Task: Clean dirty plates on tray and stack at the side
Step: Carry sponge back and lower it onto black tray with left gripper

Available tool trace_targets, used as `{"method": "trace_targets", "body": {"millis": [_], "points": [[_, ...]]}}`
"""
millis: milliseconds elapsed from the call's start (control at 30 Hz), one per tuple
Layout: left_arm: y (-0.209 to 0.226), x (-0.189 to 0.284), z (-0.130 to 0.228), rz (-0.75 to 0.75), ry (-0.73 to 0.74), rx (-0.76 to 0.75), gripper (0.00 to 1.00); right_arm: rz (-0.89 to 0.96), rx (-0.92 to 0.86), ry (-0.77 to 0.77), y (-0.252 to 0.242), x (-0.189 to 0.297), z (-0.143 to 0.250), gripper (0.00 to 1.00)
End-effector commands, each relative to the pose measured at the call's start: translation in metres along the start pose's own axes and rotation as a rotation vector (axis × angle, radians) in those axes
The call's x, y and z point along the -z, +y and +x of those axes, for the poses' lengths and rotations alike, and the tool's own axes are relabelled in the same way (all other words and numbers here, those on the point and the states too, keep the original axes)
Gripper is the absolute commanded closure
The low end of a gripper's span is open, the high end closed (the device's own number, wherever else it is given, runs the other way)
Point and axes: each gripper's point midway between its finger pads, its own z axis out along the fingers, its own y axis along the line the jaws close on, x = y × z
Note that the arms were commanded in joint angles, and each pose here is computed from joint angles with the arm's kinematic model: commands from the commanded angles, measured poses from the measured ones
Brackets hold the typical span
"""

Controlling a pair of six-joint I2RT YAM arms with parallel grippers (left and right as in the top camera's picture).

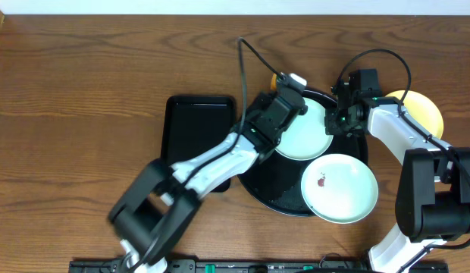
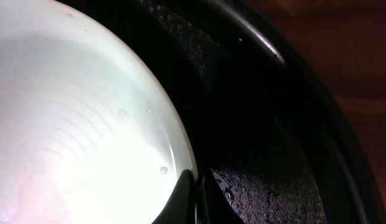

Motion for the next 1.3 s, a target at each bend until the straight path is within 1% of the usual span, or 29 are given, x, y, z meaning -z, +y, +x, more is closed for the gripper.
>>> {"method": "trace_targets", "body": {"millis": [0, 67, 167, 300, 433, 533, 633, 733, 767, 933, 1267], "points": [[0.016, 0.023, -0.024, -0.024, -0.024, 0.101, 0.87, -0.007, 0.013, -0.026, 0.005, 0.008, -0.004, 0.99], [0.025, 0.032, -0.013, -0.036, 0.036, 0.107, 0.87, -0.007, 0.013, -0.026, 0.005, 0.008, -0.004, 0.98], [0.048, 0.044, 0.012, -0.079, 0.156, 0.157, 0.87, -0.007, 0.013, -0.028, 0.005, 0.008, -0.005, 0.91], [0.095, 0.057, 0.056, -0.168, 0.344, 0.256, 0.86, -0.007, 0.014, -0.032, 0.005, 0.008, -0.006, 0.87], [0.116, 0.061, 0.104, -0.074, 0.559, 0.367, 0.86, -0.007, 0.014, -0.032, 0.005, 0.008, -0.006, 0.87], [0.136, 0.064, 0.131, -0.052, 0.657, 0.466, 0.87, -0.007, 0.014, -0.032, 0.005, 0.008, -0.006, 0.85], [0.165, 0.064, 0.158, -0.111, 0.713, 0.532, 0.86, -0.007, 0.014, -0.032, 0.005, 0.008, -0.006, 0.86], [0.177, 0.063, 0.175, -0.124, 0.757, 0.582, 0.86, -0.007, 0.014, -0.032, 0.005, 0.008, -0.006, 0.85], [0.179, 0.062, 0.179, -0.127, 0.769, 0.59, 0.86, -0.007, 0.014, -0.033, 0.005, 0.008, -0.006, 0.83], [0.177, 0.055, 0.189, -0.115, 0.797, 0.59, 0.86, -0.008, 0.016, -0.044, 0.005, 0.008, -0.009, 0.75], [0.168, 0.036, 0.212, -0.109, 0.85, 0.58, 0.86, -0.008, 0.016, -0.046, 0.005, 0.008, -0.009, 0.75]]}}
